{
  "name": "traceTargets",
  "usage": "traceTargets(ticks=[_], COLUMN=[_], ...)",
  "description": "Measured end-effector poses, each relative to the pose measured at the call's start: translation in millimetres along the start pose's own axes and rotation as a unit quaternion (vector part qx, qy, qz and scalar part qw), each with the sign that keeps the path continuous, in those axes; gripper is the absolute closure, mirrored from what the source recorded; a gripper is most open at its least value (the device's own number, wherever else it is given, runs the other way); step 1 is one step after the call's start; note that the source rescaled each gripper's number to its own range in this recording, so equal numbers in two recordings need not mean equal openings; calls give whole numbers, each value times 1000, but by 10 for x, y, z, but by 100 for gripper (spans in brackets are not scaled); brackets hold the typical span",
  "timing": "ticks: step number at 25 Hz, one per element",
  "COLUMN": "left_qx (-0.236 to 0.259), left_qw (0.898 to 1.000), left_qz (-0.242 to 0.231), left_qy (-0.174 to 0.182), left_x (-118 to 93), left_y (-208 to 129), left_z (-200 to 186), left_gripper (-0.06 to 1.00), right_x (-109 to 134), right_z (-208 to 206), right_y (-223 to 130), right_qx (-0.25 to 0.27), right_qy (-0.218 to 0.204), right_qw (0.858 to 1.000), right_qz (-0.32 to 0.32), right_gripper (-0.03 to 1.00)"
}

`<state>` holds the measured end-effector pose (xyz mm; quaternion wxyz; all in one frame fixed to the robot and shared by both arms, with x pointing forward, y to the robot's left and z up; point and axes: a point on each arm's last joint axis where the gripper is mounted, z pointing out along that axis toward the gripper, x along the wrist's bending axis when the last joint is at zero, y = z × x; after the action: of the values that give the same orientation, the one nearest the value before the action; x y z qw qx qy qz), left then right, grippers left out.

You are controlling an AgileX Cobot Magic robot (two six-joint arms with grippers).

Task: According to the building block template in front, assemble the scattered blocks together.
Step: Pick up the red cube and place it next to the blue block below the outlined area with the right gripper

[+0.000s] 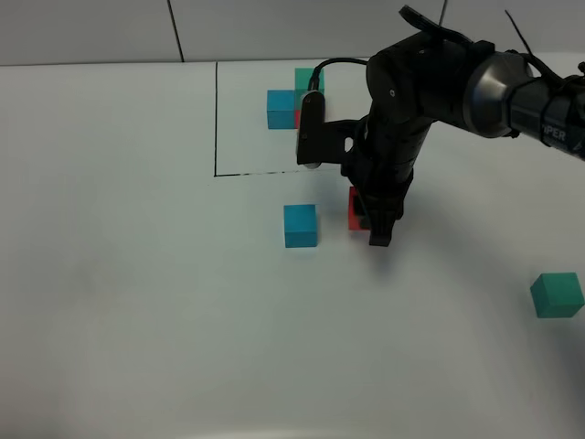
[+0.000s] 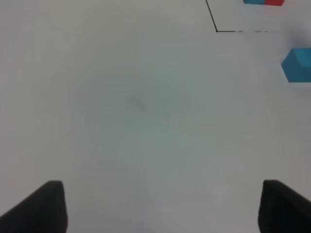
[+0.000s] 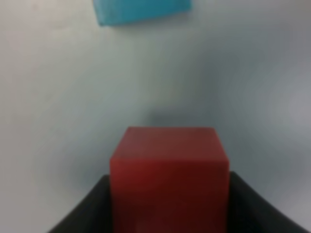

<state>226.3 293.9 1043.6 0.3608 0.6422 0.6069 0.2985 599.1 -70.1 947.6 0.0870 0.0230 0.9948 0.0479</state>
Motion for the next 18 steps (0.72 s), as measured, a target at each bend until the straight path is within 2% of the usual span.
traceTargets(ticks=[6,13,18], left_qx=[0,0,0], left_qw=[1000,1000,1000], left_qz=[0,0,0], left_qy=[0,0,0], left_x=[0,0,0], left_y=[0,0,0], left_z=[0,0,0], left_gripper=[18,18,18], right_x=[-11,-134,-130], right_z=[160,219,357], right_y=[77,177,197], right_qx=[-8,-6,-4], right_qy=[22,35,53], right_qw=[1000,999,999], right_qz=[-19,-19,-13], right_gripper=[96,96,96])
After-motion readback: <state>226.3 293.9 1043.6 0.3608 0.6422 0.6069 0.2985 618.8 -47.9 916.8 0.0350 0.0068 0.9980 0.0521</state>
